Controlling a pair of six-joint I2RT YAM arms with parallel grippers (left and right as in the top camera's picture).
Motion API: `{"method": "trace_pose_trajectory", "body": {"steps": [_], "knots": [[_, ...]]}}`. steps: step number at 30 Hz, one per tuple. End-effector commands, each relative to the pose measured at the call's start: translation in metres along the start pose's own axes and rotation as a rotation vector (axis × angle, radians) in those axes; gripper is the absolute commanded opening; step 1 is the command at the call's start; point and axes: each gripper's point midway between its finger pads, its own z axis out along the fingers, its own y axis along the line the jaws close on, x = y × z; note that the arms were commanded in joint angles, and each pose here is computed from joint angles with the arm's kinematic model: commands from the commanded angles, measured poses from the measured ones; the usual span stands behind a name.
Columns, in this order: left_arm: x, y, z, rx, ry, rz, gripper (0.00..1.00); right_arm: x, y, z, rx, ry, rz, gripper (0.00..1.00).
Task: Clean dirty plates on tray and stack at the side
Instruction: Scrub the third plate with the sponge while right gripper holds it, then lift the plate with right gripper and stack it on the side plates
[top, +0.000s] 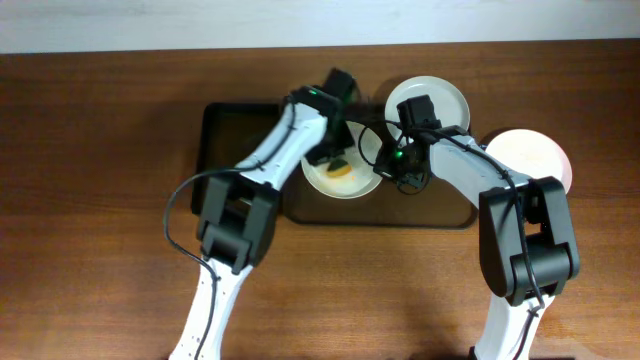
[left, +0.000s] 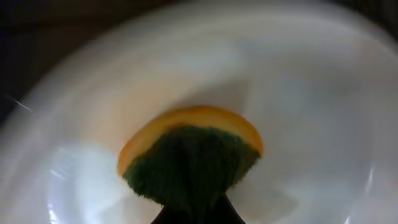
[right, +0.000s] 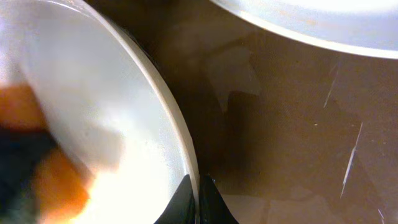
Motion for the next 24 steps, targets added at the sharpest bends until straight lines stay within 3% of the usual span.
{"method": "trace_pose_trajectory", "body": {"steps": [1, 5, 8, 12, 15, 20, 24], "knots": [[-0.021, 0.062, 0.032, -0.093, 0.111, -0.039, 0.00, 0.008, -0.017, 0.015, 0.071, 0.019, -0.024, 0.04], [-0.032, 0.016, -0.058, 0.231, 0.191, 0.135, 0.00, 0.008, -0.017, 0.015, 0.070, 0.020, -0.031, 0.04], [-0.036, 0.011, -0.123, 0.292, 0.136, 0.250, 0.00, 0.009, -0.019, 0.011, 0.081, 0.031, -0.187, 0.04], [-0.069, 0.040, -0.182, 0.327, 0.021, 0.187, 0.00, -0.001, -0.008, -0.032, 0.084, -0.004, -0.332, 0.04], [-0.094, 0.079, -0.187, 0.306, 0.001, 0.099, 0.00, -0.017, -0.005, -0.086, 0.187, -0.119, -0.367, 0.04], [-0.102, 0.112, -0.182, 0.189, -0.019, 0.076, 0.00, -0.024, 0.003, -0.154, 0.385, -0.302, -0.448, 0.04], [-0.095, 0.108, -0.180, 0.169, -0.007, 0.094, 0.00, -0.023, 0.019, -0.213, 0.777, -0.575, -0.576, 0.04]]}}
